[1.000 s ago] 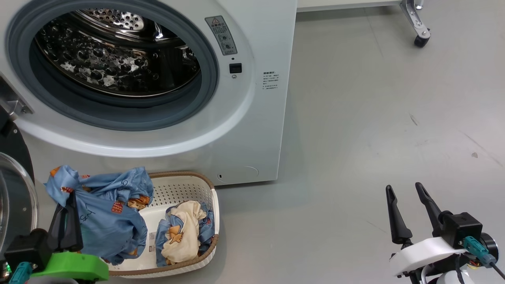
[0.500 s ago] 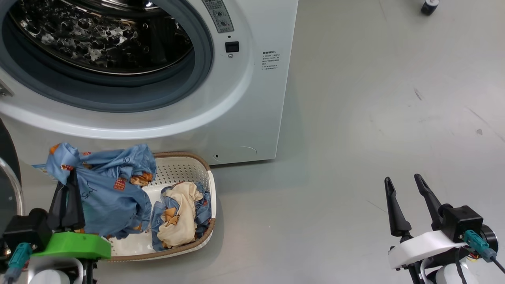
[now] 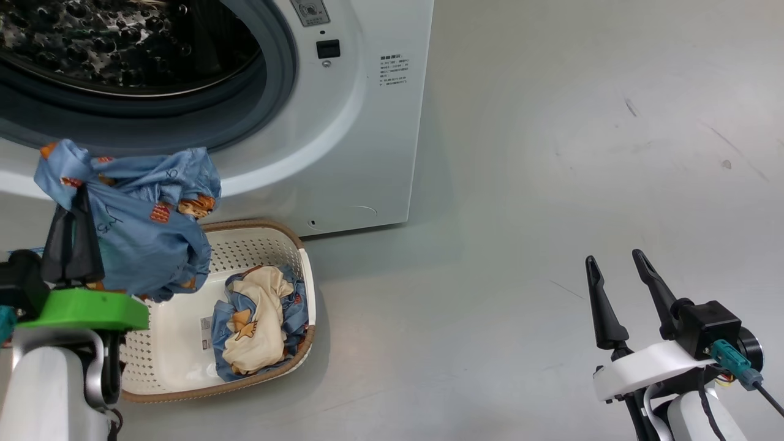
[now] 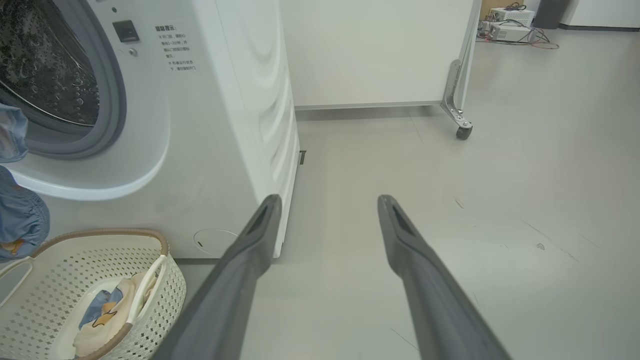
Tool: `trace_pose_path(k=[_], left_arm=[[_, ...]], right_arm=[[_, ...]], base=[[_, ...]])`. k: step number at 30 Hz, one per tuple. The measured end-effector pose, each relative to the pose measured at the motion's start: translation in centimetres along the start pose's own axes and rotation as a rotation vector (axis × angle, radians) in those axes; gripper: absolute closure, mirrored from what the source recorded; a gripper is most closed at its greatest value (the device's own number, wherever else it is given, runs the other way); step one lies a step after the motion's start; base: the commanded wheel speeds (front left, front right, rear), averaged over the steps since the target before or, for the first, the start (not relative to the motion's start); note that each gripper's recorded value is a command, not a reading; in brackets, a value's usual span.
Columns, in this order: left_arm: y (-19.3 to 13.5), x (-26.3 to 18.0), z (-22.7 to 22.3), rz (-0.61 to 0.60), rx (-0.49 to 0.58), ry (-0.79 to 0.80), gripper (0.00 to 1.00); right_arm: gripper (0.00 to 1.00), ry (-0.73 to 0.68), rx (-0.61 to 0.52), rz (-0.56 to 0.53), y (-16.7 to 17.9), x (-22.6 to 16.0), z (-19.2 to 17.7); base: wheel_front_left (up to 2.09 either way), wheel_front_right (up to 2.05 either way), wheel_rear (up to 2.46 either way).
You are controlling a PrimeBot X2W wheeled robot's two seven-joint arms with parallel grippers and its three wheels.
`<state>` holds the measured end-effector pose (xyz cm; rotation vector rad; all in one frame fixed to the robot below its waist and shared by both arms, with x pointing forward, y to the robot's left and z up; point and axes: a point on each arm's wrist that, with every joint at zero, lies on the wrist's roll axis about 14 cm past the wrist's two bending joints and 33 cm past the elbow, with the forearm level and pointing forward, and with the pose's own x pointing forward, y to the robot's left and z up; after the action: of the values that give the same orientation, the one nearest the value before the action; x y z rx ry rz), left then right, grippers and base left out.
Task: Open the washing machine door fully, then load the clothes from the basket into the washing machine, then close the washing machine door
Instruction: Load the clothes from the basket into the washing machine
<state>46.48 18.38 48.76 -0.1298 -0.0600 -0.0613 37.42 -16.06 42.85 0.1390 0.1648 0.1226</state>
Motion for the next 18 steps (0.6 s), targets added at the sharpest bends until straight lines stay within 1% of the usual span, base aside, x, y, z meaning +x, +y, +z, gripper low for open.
trace_pose_path(k=[9, 18], left_arm=[[-1.7, 4.3, 0.1, -0.075, 0.032, -0.007, 1.00], [-2.4, 7.5, -1.1, -0.105, 0.038, 0.030, 1.00]], right_arm=[[0.00, 0.014, 0.000, -0.030, -1.0, 0.3, -0.4], [0.00, 0.039, 0.007, -0.065, -2.1, 0.4, -1.2]], base=[[0.00, 0.00, 0.00], [0.00, 0.00, 0.00]])
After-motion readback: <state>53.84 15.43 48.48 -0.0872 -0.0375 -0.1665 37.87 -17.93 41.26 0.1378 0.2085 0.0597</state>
